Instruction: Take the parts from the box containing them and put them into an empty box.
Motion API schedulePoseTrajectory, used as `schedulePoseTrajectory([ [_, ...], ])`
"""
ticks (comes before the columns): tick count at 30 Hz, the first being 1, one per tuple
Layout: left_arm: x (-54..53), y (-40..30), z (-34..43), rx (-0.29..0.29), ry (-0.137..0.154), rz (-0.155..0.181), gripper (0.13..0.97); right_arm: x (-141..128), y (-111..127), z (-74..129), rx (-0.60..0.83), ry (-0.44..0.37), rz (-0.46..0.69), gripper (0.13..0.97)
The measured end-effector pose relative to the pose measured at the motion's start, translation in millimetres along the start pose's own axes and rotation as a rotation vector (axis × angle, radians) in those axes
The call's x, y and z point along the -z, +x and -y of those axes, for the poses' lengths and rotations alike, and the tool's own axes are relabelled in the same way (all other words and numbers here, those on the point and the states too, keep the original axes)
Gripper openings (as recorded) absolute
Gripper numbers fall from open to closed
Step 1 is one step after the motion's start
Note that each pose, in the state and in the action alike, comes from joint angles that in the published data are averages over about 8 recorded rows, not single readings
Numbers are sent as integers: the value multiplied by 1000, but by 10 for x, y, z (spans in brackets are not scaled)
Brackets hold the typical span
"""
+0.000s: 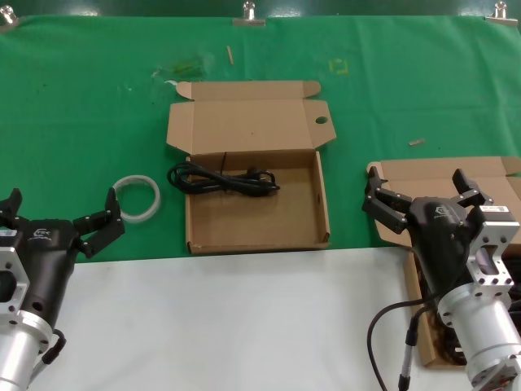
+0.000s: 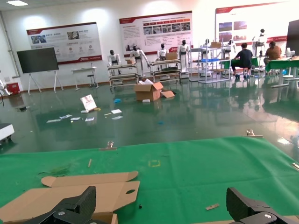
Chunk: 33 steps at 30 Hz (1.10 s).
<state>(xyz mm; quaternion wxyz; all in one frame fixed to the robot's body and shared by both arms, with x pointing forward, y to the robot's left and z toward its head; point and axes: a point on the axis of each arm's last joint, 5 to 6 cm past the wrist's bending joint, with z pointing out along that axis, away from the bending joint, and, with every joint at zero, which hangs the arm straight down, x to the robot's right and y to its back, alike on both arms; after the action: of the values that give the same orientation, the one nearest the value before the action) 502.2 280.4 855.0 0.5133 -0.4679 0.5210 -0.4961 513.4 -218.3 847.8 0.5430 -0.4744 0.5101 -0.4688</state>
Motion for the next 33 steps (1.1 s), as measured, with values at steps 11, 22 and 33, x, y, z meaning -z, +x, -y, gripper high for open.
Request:
schedulePoseTrajectory([
  [11,0,0,0,0,0,0,965,0,0,0,0,0,0,966],
  [22,0,0,0,0,0,0,965,0,0,0,0,0,0,966],
  [33,0,0,0,0,0,0,965,0,0,0,0,0,0,966],
])
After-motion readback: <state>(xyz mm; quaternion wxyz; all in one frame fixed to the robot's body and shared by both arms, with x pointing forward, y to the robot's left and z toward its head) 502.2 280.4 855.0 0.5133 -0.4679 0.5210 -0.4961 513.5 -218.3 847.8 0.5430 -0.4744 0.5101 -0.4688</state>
